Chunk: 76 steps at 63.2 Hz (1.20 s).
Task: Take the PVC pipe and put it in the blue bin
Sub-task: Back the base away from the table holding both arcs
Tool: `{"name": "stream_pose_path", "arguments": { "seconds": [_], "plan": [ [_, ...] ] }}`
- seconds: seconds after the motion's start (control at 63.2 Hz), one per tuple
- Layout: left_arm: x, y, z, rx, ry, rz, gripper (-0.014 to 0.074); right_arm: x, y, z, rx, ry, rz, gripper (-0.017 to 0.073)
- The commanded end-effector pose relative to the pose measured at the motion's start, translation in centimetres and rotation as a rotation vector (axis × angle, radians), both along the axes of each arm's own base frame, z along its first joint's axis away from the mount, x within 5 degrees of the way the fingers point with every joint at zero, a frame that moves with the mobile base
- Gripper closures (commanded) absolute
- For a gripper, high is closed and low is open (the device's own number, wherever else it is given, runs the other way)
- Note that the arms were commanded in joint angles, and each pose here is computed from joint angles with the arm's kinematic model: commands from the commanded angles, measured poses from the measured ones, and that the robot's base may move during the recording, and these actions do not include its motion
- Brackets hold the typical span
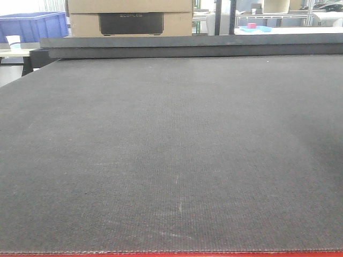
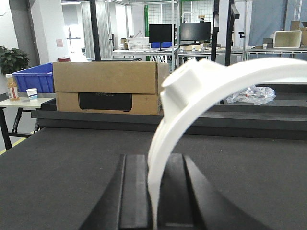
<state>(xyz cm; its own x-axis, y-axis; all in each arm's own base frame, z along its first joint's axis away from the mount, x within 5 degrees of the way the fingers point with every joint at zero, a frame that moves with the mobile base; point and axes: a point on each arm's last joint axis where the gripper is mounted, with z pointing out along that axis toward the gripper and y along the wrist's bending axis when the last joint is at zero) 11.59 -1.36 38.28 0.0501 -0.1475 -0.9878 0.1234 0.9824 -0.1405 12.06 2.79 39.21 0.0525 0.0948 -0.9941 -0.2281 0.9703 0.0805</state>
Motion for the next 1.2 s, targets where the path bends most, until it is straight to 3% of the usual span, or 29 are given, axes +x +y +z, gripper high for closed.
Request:
{"name": "stream_pose_path", "arguments": {
  "seconds": [0.0, 1.187],
  "plan": [
    [-0.17, -0.01, 0.38, -0.003, -0.039, -0.002, 0.0705, -0.13, -0.1, 0.16, -0.014, -0.021, -0.008, 0.0721],
    [-0.17, -0.01, 0.38, -0.003, -0.039, -0.002, 0.0705, -0.13, -0.1, 0.16, -0.014, -0.021, -0.008, 0.0721]
  ]
}}
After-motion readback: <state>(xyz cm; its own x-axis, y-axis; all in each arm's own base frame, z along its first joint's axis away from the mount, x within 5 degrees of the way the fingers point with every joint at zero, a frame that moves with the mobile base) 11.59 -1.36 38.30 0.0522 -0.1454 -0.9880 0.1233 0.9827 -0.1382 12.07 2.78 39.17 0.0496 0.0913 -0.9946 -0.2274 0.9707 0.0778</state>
